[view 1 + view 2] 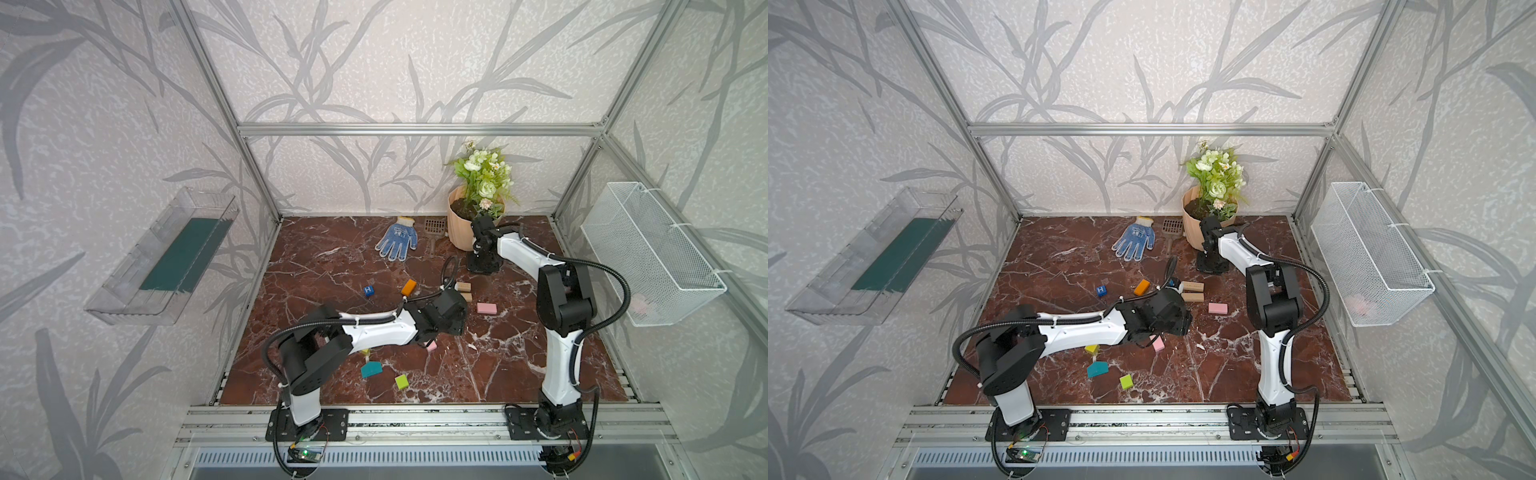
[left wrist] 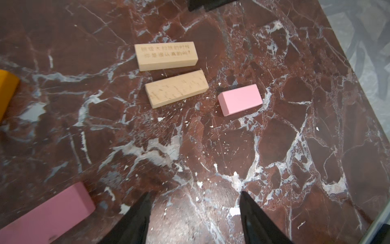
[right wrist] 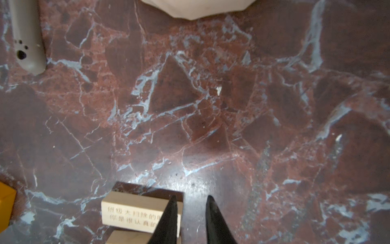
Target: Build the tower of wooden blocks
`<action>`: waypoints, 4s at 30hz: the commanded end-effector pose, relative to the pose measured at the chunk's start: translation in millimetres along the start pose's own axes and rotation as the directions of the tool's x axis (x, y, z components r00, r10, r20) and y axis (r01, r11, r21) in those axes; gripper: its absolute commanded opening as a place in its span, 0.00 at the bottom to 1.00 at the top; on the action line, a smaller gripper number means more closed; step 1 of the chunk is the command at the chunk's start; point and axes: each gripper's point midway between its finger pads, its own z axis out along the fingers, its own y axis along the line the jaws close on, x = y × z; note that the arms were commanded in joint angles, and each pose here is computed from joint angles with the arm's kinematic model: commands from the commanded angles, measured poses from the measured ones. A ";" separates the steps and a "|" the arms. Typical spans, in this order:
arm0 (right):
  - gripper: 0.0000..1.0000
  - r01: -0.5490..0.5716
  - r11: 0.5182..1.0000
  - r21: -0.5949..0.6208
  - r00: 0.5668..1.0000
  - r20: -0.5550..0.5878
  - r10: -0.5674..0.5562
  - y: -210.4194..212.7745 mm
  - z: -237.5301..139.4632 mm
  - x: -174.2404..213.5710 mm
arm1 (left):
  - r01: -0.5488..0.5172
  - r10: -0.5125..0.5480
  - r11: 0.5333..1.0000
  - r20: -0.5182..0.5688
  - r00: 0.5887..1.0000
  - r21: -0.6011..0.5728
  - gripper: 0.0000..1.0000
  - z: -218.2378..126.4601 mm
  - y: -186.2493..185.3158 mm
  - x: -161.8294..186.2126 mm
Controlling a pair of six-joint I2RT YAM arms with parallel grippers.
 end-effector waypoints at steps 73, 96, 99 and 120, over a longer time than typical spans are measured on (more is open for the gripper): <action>0.21 0.132 0.991 -0.019 0.987 -0.089 -0.134 33.1 11.2 31.7 | 0.087 -0.124 0.939 -0.092 0.988 -0.332 0.50 79.1 90.0 -5.4; 0.22 0.150 0.989 -0.021 0.985 -0.083 -0.151 38.6 5.2 33.2 | 0.110 -0.145 0.942 -0.090 0.985 -0.319 0.49 81.2 94.2 -8.8; 0.23 0.143 0.990 -0.011 0.987 -0.071 -0.144 38.0 -1.8 30.2 | 0.113 -0.145 0.942 -0.079 0.986 -0.315 0.48 75.5 94.1 -11.0; 0.29 -0.147 0.982 0.118 0.988 0.071 0.140 -20.0 -65.2 82.0 | 0.031 -0.020 0.926 0.034 0.999 -0.377 0.49 34.4 104.4 -102.3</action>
